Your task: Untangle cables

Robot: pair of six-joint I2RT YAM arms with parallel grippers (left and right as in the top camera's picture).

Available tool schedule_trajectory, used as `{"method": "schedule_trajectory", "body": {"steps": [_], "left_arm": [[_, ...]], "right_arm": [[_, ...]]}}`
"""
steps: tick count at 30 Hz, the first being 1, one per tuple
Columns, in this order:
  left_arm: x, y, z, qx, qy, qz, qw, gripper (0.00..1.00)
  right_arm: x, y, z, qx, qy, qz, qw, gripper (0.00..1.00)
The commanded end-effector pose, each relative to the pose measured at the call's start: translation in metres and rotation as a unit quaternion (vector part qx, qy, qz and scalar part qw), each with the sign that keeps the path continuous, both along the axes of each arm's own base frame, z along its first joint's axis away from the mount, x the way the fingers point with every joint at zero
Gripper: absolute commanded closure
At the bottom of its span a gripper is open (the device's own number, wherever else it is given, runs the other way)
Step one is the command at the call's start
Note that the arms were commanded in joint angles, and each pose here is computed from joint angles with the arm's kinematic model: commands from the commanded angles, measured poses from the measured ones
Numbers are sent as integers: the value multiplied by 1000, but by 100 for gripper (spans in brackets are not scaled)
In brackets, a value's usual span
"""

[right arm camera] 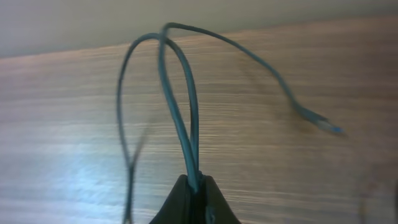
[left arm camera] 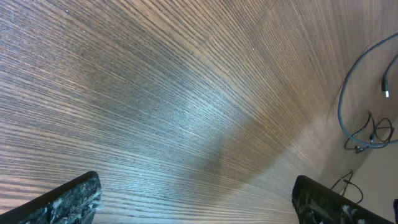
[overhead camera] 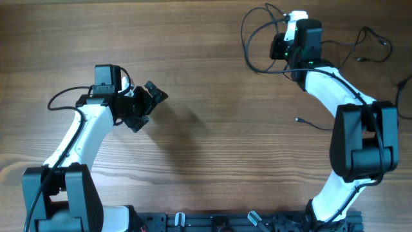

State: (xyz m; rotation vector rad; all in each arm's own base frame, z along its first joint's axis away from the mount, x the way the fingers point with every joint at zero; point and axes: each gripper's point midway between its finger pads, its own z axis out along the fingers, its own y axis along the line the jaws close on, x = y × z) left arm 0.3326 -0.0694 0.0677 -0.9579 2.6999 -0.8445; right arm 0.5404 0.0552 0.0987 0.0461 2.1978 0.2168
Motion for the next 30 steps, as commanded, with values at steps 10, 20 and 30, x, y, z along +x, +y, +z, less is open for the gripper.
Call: {"method": "schedule_trajectory", "body": {"steps": [10,20,30], "left_arm": [[5,0,9,-2,-14,-2,1000,0],[5,0,9,-2,-14,-2,1000,0],[5,0,9,-2,-14,-2,1000,0]], "right_arm": [[-15,-13,-32,18,66,-7,998,0],[-40,-14,18,19,71,-9,997,0],[-148,-20,151,11,43,-5,999,0]]}}
